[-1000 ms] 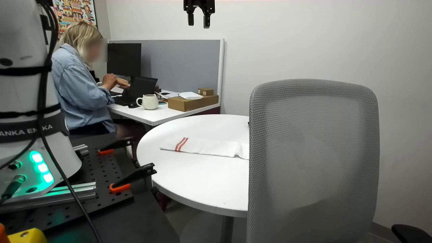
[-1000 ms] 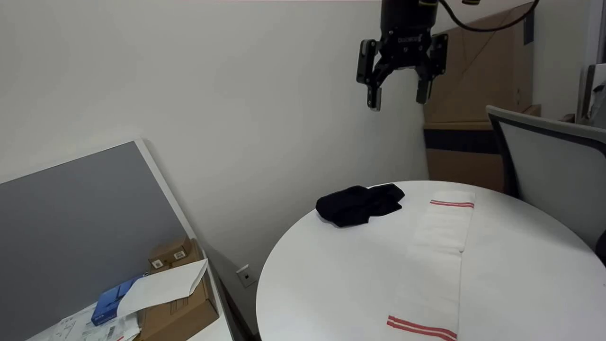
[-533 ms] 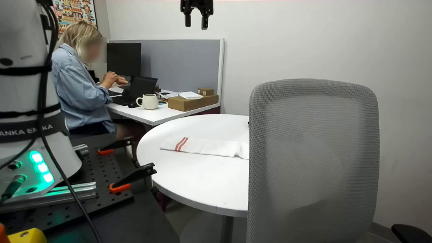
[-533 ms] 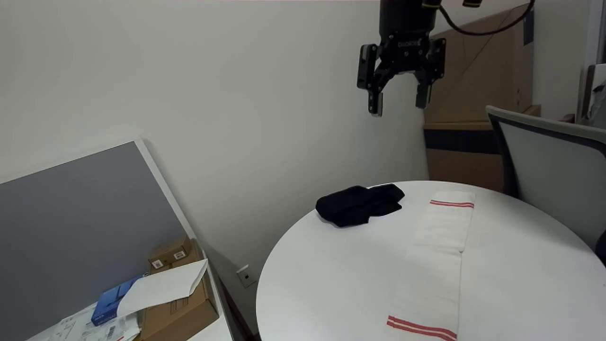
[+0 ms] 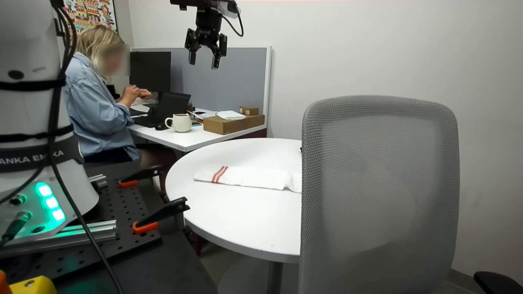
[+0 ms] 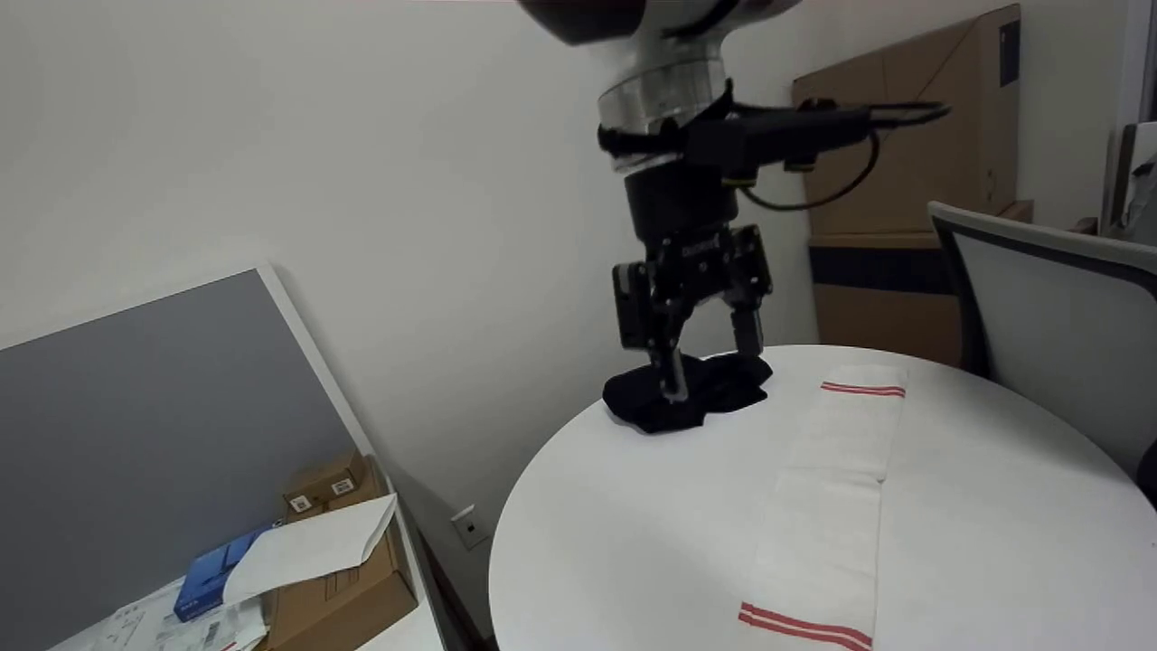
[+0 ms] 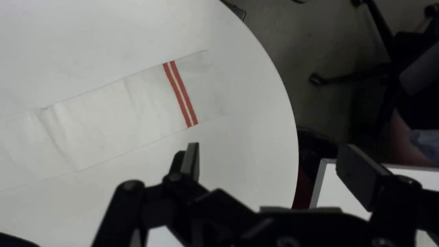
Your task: Fold the towel in three
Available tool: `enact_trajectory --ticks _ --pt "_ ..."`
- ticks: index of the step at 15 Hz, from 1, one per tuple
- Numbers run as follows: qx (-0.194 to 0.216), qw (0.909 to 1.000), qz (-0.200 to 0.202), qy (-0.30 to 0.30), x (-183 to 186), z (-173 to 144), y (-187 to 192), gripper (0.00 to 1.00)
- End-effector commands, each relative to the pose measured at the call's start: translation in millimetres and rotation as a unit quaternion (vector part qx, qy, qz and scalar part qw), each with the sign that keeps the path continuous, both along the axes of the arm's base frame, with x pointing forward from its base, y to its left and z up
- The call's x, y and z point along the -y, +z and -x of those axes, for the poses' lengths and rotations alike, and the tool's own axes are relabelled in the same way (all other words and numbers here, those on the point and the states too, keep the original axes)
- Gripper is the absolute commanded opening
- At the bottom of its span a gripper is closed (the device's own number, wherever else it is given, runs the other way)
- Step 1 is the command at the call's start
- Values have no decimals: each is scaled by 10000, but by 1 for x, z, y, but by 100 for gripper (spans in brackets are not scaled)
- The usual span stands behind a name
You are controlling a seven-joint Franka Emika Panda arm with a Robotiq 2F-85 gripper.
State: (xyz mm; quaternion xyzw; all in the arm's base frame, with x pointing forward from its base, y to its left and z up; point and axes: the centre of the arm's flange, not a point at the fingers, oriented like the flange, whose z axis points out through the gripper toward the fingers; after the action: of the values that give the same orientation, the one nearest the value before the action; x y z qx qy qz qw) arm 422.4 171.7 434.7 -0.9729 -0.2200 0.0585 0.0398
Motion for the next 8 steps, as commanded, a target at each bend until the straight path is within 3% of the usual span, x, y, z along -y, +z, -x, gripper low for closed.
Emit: enact_trajectory --ticks 1,4,8 --pt "-421 9946 566 762 -48 -9 -57 100" --pt "-700 9804 1187 1411 -70 -5 -114 100" --pt "-682 9495 1850 2440 -68 -10 -179 100"
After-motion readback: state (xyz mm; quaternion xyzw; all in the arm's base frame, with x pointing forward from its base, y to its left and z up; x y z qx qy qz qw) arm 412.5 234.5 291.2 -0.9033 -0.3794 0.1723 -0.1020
